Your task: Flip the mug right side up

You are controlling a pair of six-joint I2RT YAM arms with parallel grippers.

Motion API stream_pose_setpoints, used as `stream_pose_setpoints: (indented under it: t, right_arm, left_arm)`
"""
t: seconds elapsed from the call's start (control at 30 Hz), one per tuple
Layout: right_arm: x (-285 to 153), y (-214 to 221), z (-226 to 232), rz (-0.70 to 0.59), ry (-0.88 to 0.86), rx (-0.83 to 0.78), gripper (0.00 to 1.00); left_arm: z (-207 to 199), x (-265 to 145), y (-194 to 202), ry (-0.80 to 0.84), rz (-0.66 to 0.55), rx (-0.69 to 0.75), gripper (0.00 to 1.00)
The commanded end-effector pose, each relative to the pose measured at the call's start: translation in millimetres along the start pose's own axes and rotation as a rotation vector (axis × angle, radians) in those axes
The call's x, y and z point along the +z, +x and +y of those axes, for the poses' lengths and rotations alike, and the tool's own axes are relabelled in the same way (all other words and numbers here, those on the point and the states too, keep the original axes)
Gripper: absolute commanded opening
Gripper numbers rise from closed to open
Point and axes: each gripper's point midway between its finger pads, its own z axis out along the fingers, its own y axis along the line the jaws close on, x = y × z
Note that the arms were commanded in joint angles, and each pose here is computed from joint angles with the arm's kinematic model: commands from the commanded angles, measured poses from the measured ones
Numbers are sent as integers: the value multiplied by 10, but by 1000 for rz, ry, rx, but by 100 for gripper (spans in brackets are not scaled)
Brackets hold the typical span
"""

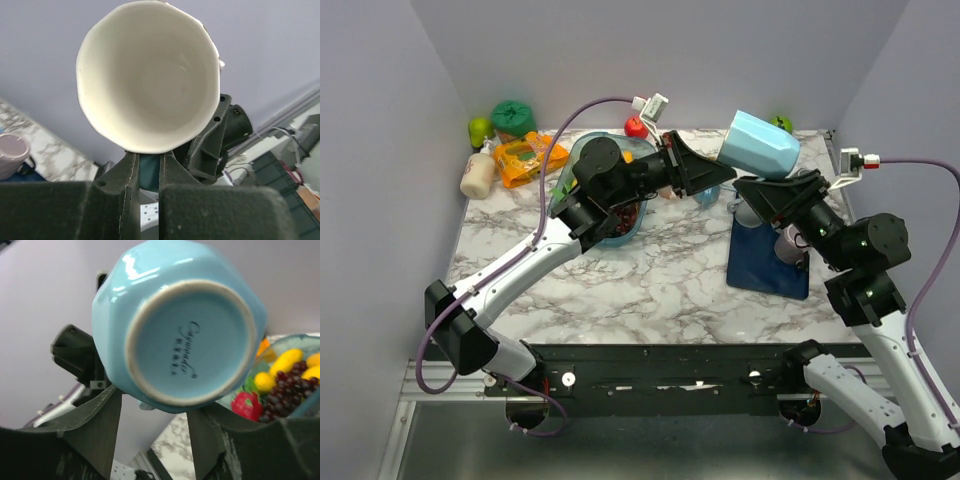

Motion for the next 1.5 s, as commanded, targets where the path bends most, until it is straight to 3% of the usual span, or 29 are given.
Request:
stream_pose_setpoints:
  t: [0.0, 0.23, 0.33, 0.53, 0.7, 1.13, 1.47]
  right_arm:
    - [-121, 186, -417, 59, 201, -27, 69]
    - [-495, 441, -930, 124, 481, 1, 74]
    - [-811, 462, -1317, 86, 732, 27, 75]
    - [-1284, 480, -1714, 58, 1047, 25, 77]
    - [-1383, 451, -1768, 17, 1079, 13, 77]
    - [-1358, 647, -1950, 100, 1130, 17, 77]
    - [-1423, 710, -2059, 142, 1178, -19, 77]
  left_arm:
    - [-128, -163, -287, -122, -80, 225, 0]
    - [519, -530, -169, -475, 55, 414, 0]
    - [962, -813, -91, -676, 137, 511, 0]
    - [1544, -1145, 145, -869, 248, 569, 0]
    - [2022, -1277, 348, -969, 319, 594, 0]
    - [3347, -1392, 618, -1234, 415, 682, 0]
    - [3725, -1488, 628, -1365, 389, 681, 0]
